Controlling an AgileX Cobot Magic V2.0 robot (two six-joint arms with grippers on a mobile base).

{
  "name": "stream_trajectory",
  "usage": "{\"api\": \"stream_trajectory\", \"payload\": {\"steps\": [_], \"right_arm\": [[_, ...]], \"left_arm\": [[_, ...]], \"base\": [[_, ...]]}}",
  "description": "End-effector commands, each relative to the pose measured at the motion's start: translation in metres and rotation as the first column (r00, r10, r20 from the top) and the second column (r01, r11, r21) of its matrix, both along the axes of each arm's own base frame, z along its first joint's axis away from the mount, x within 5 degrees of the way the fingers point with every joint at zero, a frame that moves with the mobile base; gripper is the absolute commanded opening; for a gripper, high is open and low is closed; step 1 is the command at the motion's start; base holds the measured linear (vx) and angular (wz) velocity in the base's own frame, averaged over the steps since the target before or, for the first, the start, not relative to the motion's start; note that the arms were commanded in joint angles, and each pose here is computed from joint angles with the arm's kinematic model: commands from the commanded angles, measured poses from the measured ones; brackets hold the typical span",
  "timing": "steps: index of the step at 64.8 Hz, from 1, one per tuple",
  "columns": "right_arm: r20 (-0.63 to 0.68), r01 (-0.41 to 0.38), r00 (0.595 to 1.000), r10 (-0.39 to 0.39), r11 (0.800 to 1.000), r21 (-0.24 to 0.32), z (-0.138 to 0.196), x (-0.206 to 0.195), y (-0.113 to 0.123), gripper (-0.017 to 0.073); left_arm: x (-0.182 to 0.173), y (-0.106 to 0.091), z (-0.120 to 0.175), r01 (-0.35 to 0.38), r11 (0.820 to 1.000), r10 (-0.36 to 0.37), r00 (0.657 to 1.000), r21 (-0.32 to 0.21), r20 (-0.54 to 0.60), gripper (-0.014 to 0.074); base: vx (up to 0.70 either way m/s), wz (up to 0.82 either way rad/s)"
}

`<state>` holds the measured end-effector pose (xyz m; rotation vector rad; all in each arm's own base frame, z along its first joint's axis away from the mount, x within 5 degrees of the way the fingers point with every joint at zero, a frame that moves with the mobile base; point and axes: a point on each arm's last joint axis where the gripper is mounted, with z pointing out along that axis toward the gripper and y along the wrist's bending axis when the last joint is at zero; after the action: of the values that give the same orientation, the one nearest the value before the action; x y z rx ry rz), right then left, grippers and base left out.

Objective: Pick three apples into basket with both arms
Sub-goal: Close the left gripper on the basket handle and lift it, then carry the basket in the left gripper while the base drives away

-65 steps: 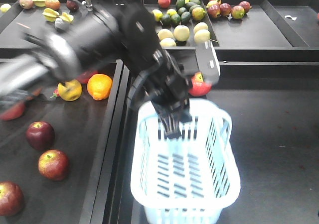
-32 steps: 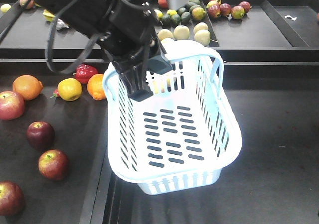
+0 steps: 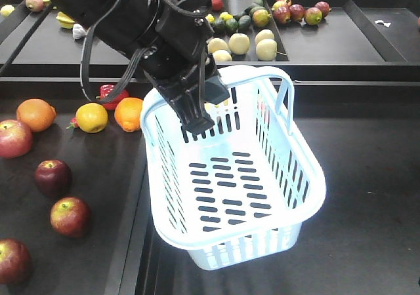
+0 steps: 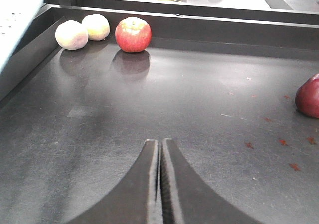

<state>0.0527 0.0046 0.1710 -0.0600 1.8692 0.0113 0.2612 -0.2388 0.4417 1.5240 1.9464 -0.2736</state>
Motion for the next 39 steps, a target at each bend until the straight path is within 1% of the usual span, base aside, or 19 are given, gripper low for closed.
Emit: {"api": "stream_trajectory", "payload": {"steps": [1, 39], "right_arm": [[0.075, 0.012, 0.997, -0.012, 1.000, 0.001, 0.0054, 0.0011, -0.0010, -0.0004], [0.075, 0.012, 0.997, -0.012, 1.000, 0.001, 0.0054, 0.0011, -0.0010, -0.0004]], "left_arm": [[-0.0133, 0.0070, 0.0277, 0.002, 0.996, 0.004, 0.998, -0.094, 0.066, -0.0006], [-0.0133, 0.0069, 0.0278, 0.002, 0.995, 0.005, 0.998, -0.095, 0.067, -0.0006]], "base": [[0.00, 0.00], [0.00, 0.00]]}}
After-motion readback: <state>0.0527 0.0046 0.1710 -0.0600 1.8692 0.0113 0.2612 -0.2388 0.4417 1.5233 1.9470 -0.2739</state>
